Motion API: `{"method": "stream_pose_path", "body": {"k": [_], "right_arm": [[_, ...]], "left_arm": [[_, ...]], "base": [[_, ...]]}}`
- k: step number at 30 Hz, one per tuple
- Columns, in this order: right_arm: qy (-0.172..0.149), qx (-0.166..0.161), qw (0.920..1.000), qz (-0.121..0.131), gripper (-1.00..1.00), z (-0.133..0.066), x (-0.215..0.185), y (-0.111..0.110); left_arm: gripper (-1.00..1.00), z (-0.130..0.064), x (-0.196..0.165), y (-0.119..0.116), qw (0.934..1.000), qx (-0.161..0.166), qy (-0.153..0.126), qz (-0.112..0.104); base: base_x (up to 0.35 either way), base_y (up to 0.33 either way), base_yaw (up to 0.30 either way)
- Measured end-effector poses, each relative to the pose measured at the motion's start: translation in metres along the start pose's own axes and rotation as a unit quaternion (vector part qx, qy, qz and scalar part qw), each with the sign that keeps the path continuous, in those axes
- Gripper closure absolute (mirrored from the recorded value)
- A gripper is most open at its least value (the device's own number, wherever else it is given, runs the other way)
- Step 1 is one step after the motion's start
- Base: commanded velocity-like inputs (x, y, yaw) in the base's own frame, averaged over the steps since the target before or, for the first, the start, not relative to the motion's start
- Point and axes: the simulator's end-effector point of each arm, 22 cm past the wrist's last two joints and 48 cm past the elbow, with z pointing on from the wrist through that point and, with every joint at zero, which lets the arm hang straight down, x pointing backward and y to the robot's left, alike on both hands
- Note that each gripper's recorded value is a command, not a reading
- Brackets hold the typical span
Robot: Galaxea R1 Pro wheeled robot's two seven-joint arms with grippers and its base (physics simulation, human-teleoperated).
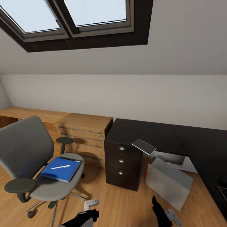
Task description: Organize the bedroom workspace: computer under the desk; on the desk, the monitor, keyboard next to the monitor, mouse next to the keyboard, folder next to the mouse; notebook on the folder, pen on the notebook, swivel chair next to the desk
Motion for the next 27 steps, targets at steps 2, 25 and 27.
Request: {"method": "stream_pose_path", "body": {"k": [2,25,27], "right_arm": [[0.008,-0.004,0.9999,-0.010,-1.00,-0.002,0.002,0.003],[0.026,0.107,0.9919,-0.064,-1.00,-0.034,-0.009,-0.034],[0.027,0.106,0.9917,-0.069,-1.00,-0.036,-0.010,-0.031]], "left_arm": [[-1.00,-0.001,0.008,0.003,1.0000,0.004,0.007,0.001],[-1.00,-0.029,0.008,0.016,0.9997,0.006,0.021,0.004],[-1.00,-0.031,0.007,0.017,0.9998,0.005,0.021,0.004]], "base": [[0.000,0.000,0.000],[0.000,0.000,0.000],[0.000,0.000,0.000]]}}
